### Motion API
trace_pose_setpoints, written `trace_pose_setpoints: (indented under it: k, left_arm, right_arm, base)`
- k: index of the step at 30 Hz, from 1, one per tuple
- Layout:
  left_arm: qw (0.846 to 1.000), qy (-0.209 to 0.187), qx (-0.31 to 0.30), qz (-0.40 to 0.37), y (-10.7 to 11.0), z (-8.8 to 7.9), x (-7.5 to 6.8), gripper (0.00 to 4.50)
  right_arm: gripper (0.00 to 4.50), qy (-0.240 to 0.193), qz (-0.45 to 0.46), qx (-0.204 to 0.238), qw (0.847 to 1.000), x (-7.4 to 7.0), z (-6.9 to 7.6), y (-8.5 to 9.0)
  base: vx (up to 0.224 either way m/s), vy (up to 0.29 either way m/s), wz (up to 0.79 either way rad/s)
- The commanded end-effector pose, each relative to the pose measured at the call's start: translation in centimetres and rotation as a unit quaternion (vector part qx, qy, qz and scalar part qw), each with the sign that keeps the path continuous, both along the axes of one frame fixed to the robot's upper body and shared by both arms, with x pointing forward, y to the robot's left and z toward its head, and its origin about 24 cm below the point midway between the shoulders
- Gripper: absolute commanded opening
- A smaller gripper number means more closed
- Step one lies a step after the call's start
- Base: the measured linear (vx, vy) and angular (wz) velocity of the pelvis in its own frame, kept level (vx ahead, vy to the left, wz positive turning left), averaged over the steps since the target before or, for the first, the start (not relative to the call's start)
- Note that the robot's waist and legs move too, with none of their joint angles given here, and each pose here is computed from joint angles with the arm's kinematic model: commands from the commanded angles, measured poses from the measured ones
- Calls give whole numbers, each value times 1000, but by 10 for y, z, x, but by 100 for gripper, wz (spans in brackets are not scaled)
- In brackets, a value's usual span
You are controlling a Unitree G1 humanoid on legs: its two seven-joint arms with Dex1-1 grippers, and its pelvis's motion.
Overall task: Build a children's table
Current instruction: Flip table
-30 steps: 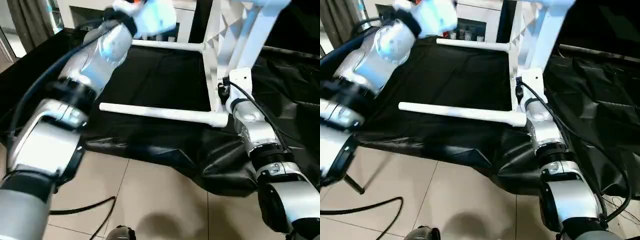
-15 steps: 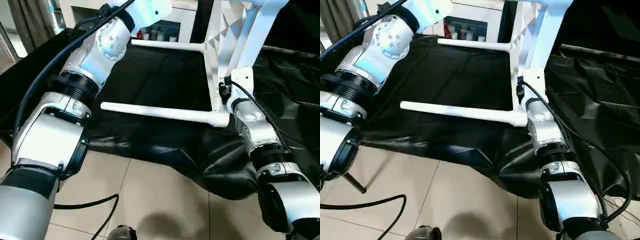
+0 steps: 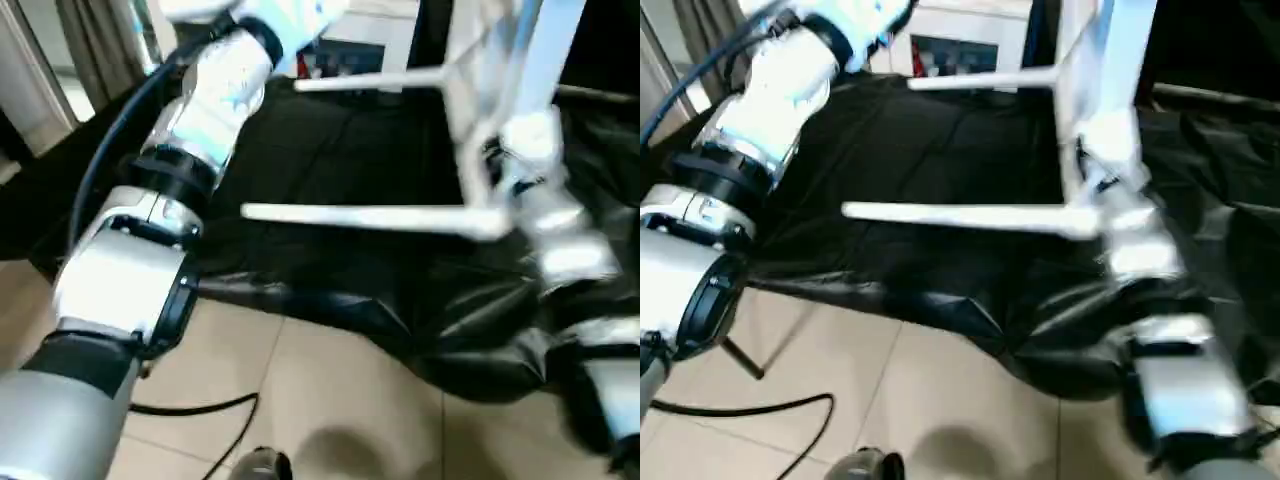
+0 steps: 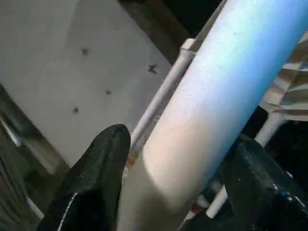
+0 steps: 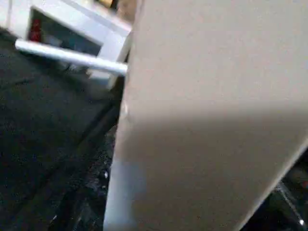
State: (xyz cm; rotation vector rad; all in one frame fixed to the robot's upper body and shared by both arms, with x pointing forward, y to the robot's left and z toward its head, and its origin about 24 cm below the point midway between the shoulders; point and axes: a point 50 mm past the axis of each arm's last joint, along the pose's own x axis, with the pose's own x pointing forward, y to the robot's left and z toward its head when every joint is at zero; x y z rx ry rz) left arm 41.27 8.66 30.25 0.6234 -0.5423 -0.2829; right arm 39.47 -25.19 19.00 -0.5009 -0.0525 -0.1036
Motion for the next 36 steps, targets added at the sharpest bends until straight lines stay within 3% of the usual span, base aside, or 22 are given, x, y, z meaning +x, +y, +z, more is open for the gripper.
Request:
trace_pose_setpoints:
  k: [1,3,8,13,15,18,23,31,36]
  left_arm:
    - [980,39,-193,-19,16,4,3,273]
    - [978,45,-204,-22,16,4,4,273]
    - [961,78,-261,-36,13,-1,5,273]
    - [955,103,-278,-31,14,-17,6,273]
    - [952,108,-284,-29,14,-20,6,273]
    - [944,129,-302,-22,18,-37,5,273]
    - [936,143,-322,-2,28,-52,3,271]
    - [929,156,-335,23,44,-63,0,250]
    - [928,155,-338,33,47,-64,-3,238]
  right_arm:
    - [212,-35,-22,-35,999,-3,37,-18]
    - [212,-33,-17,-46,998,-4,45,-20]
    - [212,8,26,-120,992,-4,85,-27]
    - [212,29,58,-156,986,-2,106,-21]
    - [212,34,65,-164,984,-1,109,-19]
    - [212,61,92,-211,971,3,121,-9]
    - [212,60,101,-245,962,6,137,2]
    - [212,51,114,-282,951,9,155,22]
    - [212,54,135,-291,946,13,157,37]
  base:
    - [0,0,0]
    - [0,0,0]
    - [0,0,0]
    - [0,0,0]
    - [0,0,0]
    - [0,0,0]
    - [0,0,0]
    - [0,0,0]
    - [0,0,0]
